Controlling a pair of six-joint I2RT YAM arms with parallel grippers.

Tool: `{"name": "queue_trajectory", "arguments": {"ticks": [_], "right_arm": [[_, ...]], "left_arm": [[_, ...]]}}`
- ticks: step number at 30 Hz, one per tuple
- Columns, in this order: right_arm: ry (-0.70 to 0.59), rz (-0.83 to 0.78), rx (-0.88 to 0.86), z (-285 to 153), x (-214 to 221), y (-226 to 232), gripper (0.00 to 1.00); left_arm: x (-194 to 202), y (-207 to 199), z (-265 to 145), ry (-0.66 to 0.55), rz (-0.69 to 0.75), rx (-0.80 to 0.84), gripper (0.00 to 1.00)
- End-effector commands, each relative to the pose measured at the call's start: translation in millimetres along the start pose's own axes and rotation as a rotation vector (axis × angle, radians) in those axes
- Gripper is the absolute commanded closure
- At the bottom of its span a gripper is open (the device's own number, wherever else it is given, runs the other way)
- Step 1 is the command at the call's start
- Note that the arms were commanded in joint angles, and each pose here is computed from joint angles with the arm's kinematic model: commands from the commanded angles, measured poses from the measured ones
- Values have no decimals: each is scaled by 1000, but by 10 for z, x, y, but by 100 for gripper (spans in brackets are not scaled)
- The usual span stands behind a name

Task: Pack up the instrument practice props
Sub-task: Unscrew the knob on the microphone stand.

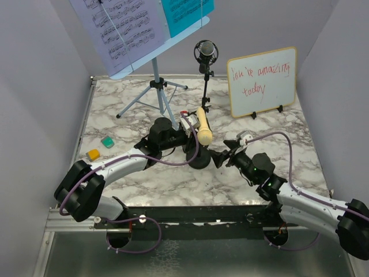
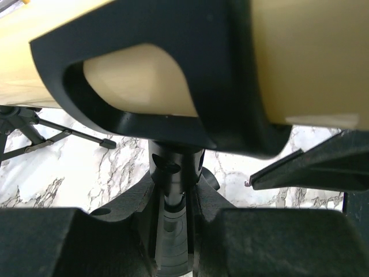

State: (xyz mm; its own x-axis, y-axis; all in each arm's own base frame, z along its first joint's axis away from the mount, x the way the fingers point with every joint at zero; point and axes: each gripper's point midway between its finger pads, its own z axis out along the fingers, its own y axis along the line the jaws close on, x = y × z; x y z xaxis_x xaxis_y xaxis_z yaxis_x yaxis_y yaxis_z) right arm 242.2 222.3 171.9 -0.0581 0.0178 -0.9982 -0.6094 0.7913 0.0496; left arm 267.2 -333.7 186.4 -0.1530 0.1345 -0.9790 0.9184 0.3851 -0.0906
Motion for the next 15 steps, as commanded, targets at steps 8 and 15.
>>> {"name": "queue_trajectory", "arguments": {"ticks": [8, 15], "right_arm": [[-22, 613, -78, 199, -139, 28, 22], [49, 731, -164, 330, 1, 132, 30]], "left_arm": [[462, -110, -97, 147, -112, 15, 100], [429, -117, -107, 138, -106, 17, 100]]}}
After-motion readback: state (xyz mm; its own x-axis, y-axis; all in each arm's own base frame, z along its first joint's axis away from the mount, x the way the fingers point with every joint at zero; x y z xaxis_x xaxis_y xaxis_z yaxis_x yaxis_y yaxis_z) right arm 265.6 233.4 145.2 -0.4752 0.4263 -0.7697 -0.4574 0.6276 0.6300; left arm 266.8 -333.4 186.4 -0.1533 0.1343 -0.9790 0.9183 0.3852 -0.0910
